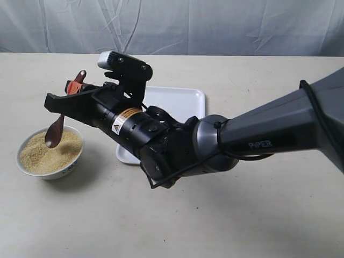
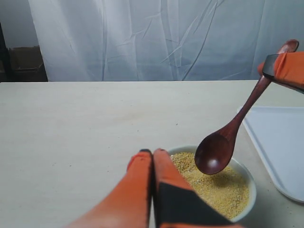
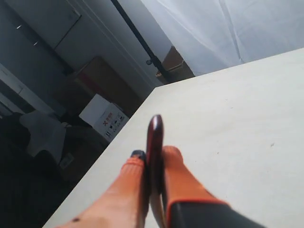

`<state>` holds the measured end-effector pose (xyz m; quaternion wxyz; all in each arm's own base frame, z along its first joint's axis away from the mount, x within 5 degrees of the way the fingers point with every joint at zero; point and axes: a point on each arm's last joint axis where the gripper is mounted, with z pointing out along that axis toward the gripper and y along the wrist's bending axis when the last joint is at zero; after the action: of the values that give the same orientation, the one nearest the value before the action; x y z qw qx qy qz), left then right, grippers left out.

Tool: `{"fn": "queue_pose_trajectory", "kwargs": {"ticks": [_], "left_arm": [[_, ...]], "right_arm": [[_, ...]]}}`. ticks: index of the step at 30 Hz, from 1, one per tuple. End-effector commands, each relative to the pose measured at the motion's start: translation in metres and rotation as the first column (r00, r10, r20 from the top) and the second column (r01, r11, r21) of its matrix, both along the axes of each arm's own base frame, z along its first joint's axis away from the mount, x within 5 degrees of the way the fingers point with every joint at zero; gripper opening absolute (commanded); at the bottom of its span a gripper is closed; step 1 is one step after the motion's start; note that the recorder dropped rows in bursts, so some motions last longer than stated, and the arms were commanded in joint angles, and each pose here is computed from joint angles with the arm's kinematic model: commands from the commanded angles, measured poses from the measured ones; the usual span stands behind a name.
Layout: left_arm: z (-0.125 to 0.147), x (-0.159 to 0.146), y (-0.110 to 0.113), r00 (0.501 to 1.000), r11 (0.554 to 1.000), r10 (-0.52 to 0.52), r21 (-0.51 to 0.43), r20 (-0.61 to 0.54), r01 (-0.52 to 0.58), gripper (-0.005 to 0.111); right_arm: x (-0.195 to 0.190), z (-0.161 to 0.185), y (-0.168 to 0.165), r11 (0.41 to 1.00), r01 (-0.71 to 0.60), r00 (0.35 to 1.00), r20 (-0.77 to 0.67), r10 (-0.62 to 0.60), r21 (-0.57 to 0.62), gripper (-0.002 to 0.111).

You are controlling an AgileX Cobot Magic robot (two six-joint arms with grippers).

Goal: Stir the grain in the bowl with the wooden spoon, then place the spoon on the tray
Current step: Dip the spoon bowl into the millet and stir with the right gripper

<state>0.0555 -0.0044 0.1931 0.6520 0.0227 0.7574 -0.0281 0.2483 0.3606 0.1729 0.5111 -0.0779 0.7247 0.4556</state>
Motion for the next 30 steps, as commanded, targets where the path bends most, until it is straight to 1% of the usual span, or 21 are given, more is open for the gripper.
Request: {"fn": "queue_pose_trajectory", "kwargs": {"ticks": [1,3,6,9,14,17,25,30], "left_arm": [[-0.001,0.0,0.0,1.0,1.0,0.001,0.002,0.002,-0.001,0.0],[-0.001,0.0,0.0,1.0,1.0,0.001,0.002,0.002,-0.001,0.0],[-0.001,0.0,0.0,1.0,1.0,0.001,0.002,0.002,-0.001,0.0],[-0.001,0.0,0.0,1.0,1.0,0.001,0.002,0.002,-0.001,0.0],[-0.001,0.0,0.0,1.0,1.0,0.001,0.002,0.002,-0.001,0.0],[-0.001,0.0,0.0,1.0,1.0,0.001,0.002,0.002,-0.001,0.0],[-0.001,0.0,0.0,1.0,1.0,0.001,0.002,0.002,-0.001,0.0],[-0.001,0.0,0.0,1.0,1.0,0.001,0.002,0.002,-0.001,0.0]], "right_arm": [[0.005,0.015,-0.004,0.999,0.011,0.997,0.077,-0.013,0.032,-0.001],[0.004,0.017,-0.003,1.0,-0.002,0.995,0.102,0.004,-0.023,-0.001],[0.002,0.009,-0.002,0.992,-0.023,0.995,0.095,0.035,-0.128,-0.001],[0.002,0.0,-0.002,0.984,-0.032,0.996,0.074,0.046,-0.175,-0.001],[0.002,-0.017,0.0,0.975,-0.044,0.997,0.047,0.056,-0.216,-0.001],[0.001,-0.025,0.001,0.975,-0.06,0.998,0.015,0.064,-0.212,-0.001],[0.001,-0.026,0.002,0.99,-0.05,0.997,-0.068,0.041,-0.133,-0.001],[0.002,-0.011,0.002,0.997,-0.043,0.999,-0.023,0.041,-0.061,-0.001]]}}
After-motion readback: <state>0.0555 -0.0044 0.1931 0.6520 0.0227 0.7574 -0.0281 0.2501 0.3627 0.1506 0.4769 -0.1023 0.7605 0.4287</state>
